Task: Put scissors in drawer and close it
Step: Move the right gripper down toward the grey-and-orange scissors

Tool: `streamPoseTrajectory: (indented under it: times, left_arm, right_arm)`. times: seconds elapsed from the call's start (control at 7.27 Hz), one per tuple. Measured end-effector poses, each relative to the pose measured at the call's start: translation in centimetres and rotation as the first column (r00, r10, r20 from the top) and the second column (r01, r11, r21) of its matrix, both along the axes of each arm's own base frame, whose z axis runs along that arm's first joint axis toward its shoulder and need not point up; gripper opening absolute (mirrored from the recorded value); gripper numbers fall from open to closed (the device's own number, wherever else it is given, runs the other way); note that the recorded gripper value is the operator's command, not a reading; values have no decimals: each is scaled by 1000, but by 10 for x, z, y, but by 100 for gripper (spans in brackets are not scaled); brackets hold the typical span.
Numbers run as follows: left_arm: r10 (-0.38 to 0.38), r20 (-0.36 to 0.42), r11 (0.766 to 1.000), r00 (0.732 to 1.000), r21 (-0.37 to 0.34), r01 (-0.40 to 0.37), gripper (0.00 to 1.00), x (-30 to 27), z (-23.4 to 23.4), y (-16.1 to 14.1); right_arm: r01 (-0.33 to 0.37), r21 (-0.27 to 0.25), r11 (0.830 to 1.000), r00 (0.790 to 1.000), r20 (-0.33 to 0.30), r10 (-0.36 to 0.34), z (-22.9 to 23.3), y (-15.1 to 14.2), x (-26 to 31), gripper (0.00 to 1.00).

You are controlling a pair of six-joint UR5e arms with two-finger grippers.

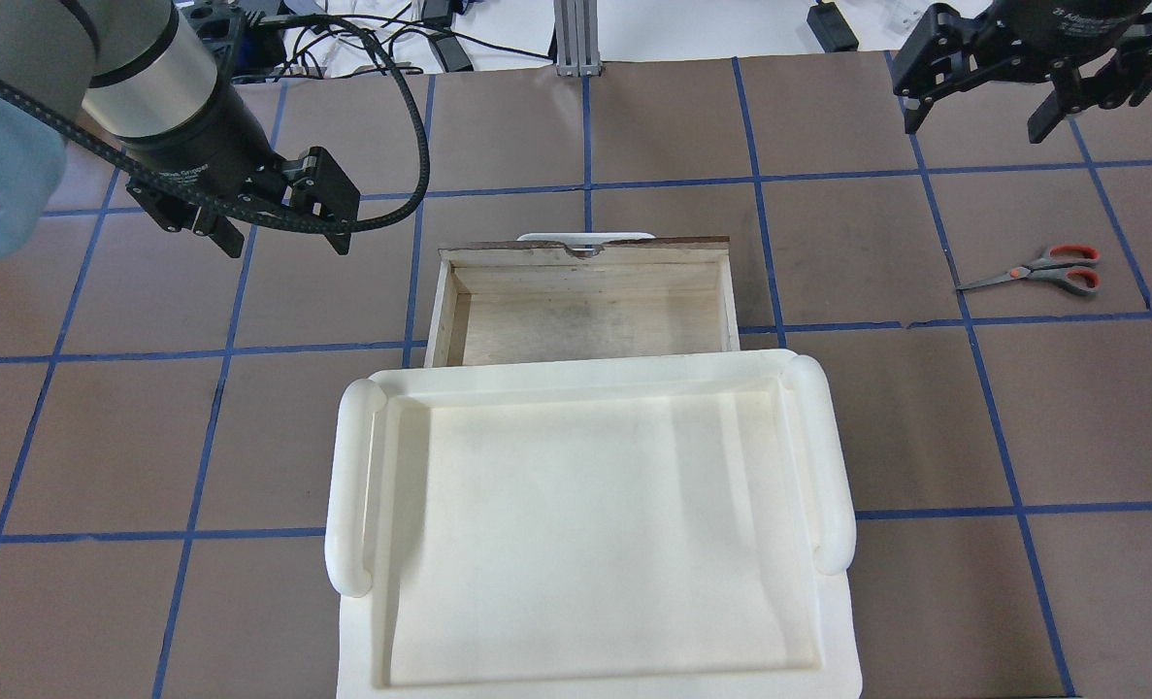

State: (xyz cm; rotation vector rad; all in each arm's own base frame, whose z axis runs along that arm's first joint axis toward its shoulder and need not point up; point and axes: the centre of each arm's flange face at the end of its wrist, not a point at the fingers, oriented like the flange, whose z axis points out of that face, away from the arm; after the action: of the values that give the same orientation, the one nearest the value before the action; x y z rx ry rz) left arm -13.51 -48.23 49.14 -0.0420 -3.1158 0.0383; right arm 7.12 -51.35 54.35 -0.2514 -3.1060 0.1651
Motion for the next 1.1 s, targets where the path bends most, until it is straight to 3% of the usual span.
streamPoseTrajectory:
  times: [0.41,0.83,1.1]
  left_arm:
    - [0,0,1000,1000,-1,0,100,0,0,0]
    - [0,0,1000,1000,-1,0,100,0,0,0]
    - [0,0,1000,1000,-1,0,100,0,0,0]
  right_arm:
    - [-21,37,999,1000,-4,22,-9,-2,-12,100]
    - [-101,89,991,995,6,101,-40,-26,-113,100]
    - [-168,81,982,986,-9,169,-51,-38,-143,100]
